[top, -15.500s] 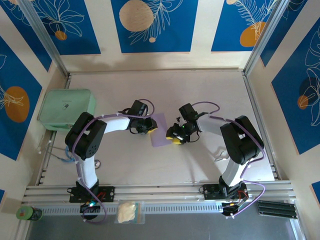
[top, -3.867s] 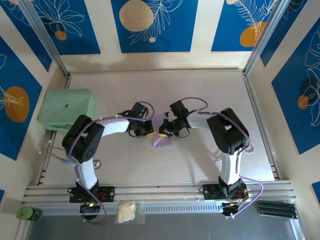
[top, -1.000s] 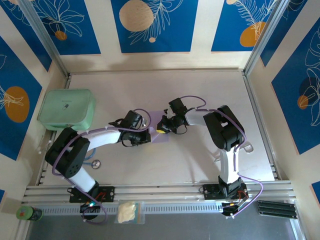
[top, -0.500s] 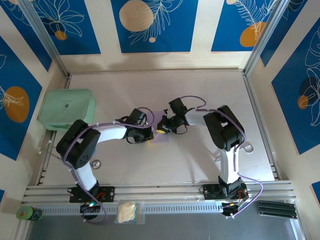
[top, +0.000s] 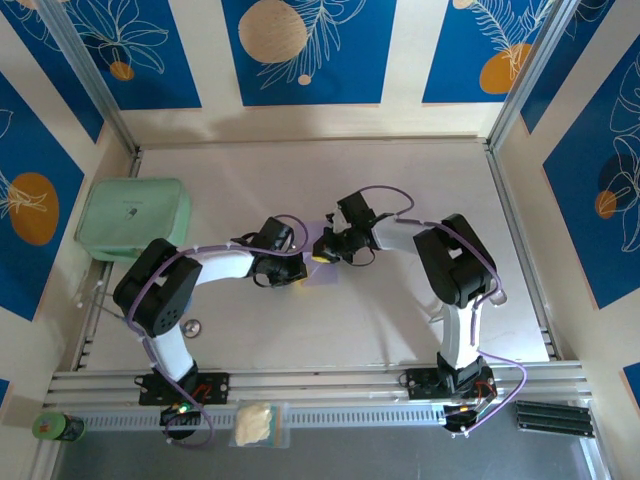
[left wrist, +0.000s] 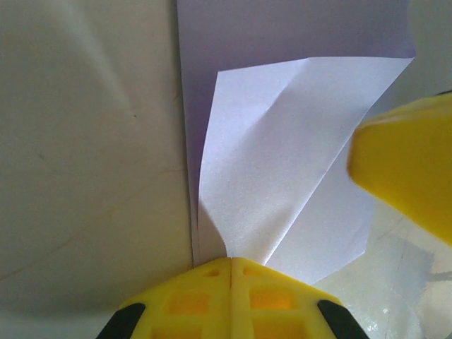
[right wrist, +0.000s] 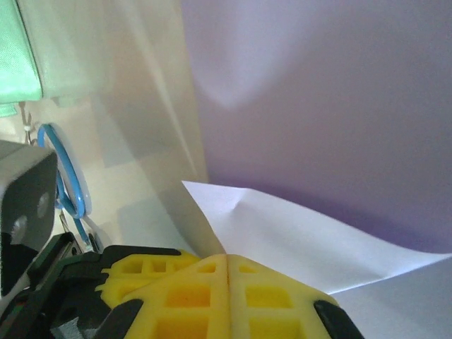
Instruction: Fold a paper plane with a square sheet of paper (pick it up from the middle)
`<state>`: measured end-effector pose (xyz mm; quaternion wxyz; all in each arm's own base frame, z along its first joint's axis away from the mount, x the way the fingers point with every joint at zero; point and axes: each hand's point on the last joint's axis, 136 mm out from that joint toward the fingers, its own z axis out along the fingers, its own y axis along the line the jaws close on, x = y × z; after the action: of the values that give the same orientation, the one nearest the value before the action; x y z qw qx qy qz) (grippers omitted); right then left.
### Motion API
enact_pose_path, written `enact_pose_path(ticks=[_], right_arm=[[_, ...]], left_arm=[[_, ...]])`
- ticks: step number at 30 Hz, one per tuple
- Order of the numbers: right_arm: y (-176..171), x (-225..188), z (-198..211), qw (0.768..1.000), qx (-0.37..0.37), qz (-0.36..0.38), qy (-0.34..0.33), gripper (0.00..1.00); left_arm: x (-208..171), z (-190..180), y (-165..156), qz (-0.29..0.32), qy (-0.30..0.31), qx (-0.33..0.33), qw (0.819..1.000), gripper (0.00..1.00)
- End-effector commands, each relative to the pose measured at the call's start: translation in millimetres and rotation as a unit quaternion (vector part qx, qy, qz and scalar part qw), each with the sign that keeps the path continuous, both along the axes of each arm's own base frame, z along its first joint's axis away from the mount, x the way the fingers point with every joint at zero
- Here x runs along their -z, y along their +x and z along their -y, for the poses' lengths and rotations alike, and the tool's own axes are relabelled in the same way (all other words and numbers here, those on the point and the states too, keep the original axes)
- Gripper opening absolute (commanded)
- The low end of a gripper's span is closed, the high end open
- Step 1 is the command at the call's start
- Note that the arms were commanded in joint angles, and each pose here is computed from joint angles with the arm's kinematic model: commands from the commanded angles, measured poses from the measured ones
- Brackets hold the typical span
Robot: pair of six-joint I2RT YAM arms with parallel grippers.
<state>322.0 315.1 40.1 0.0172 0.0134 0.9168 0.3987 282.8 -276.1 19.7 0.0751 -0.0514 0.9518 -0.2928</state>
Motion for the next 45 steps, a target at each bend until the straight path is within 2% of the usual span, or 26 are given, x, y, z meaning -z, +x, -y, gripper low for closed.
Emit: enact_pose_path(ticks=[1,10,22,26,35,39,45], right_arm=[[-16,4,-3,1.000,-0.014,-0.013,-0.009,0.01],[-22,28,-1,0.999,-0.014,-0.042,-0.023,0.01],[-22,47,7,0.997,-0.002,-0.064,-0.049,0.01],[-22,46,7,0.997,-0.002,-0.063,-0.049,0.00],[-13,44,10,0.998,-0.001,-0.048,-0.045,0.00],[2,45,20,0.998,0.001,-0.009,-0.059,0.00],[34,49,46,0.996,0.036,0.027,-0.076,0.00]], left_arm=[[18,-10,-11,-0.032,0.035,-0.008,0.999,0.00],[14,-8,-9,-0.028,0.027,-0.008,0.999,0.00],[-18,15,4,0.017,-0.053,-0.001,0.998,0.02],[-5,11,-1,0.000,-0.042,-0.006,0.999,0.03],[31,-19,-32,-0.065,0.029,-0.017,0.997,0.00],[40,-32,-45,-0.082,0.054,-0.022,0.995,0.00],[45,-35,-50,-0.091,0.059,-0.023,0.994,0.00]])
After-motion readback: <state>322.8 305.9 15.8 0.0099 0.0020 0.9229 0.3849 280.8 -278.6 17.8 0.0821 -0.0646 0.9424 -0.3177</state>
